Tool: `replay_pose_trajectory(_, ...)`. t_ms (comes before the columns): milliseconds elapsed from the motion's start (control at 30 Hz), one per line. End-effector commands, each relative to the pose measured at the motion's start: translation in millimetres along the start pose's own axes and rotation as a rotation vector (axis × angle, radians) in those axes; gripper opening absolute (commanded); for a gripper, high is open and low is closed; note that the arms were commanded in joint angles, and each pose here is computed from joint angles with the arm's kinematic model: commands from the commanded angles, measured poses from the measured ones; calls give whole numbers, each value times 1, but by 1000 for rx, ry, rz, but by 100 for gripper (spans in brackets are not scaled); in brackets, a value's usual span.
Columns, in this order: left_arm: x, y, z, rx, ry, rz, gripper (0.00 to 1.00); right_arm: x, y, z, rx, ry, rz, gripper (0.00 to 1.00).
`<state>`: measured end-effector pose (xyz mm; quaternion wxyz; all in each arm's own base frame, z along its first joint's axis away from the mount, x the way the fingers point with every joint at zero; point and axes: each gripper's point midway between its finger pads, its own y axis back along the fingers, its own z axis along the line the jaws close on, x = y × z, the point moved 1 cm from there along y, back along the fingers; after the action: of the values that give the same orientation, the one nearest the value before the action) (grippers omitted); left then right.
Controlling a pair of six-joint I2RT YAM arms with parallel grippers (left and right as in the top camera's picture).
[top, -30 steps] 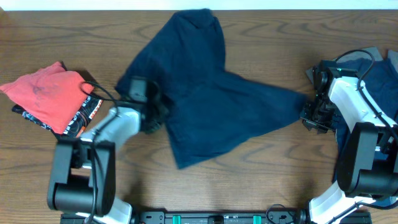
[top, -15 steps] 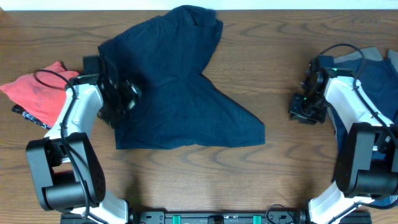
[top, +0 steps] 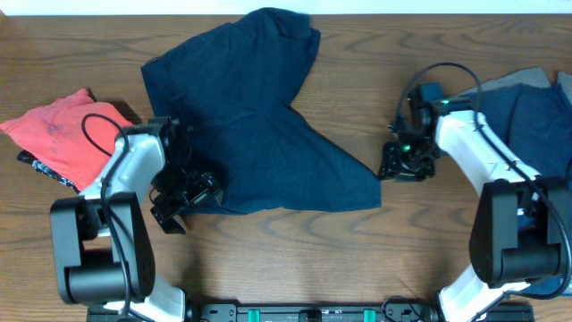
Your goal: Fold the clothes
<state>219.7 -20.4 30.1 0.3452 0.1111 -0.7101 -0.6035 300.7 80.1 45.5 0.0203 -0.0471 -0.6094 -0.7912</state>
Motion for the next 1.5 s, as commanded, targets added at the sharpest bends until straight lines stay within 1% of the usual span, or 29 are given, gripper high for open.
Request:
replay_pose_trajectory(0, -1, -4, 11, -8, 75, -96, 98, -1, -4, 6, 67, 49, -31, 40)
replay_pose_trajectory(133, -6, -12, 11, 71, 188, -188, 98, -10, -7, 15, 122, 112, -83, 40)
replay_pose_trajectory(200, -9, -15, 10, 107, 228, -224, 98, -11, -9, 21, 130, 92, -95, 40)
replay_pose_trajectory(300, -22, -15, 11, 111, 252, -296, 98, -10, -10, 22, 154, -15, -106, 40)
replay_pose_trajectory(367, -34, -11, 13, 95, 258, -357, 100, -6, -10, 20, 157, -133, -101, 40)
replay_pose_trajectory(400, -40, -9, 15, 85, 260, -392, 94, -4, -10, 19, 157, -191, -97, 40)
replay_pose_trajectory(467, -47, -6, 15, 85, 260, -431, 75, 0, -10, 18, 157, -326, -88, 38)
replay_pose_trajectory(500, -49, -5, 13, 91, 259, -440, 67, 3, -10, 18, 160, -370, -84, 38)
replay_pose_trajectory(533, -50, -4, 12, 97, 258, -446, 61, 5, -10, 17, 163, -412, -79, 37)
replay_pose_trajectory(667, -55, -1, 8, 117, 254, -467, 48, 18, -11, 19, 155, -619, -33, 36)
replay_pose_trajectory(733, -56, -1, 8, 119, 253, -468, 41, 24, -12, 26, 127, -682, 0, 35)
replay_pose_trajectory(833, -52, -3, 9, 110, 255, -453, 34, 29, -15, 37, 77, -703, 45, 35)
replay_pose_trajectory(933, -47, -6, 14, 87, 259, -428, 34, 36, -17, 40, 59, -709, 82, 34)
replay_pose_trajectory(1133, -35, -11, 23, 44, 268, -381, 34, 50, -23, 36, 90, -715, 124, 35)
replay_pose_trajectory(1300, -32, -12, 25, 33, 270, -368, 34, 67, -40, 26, 117, -732, 158, 34)
replay_pose_trajectory(1467, -32, -12, 25, 33, 270, -368, 34, 64, -59, 22, 85, -731, 117, 36)
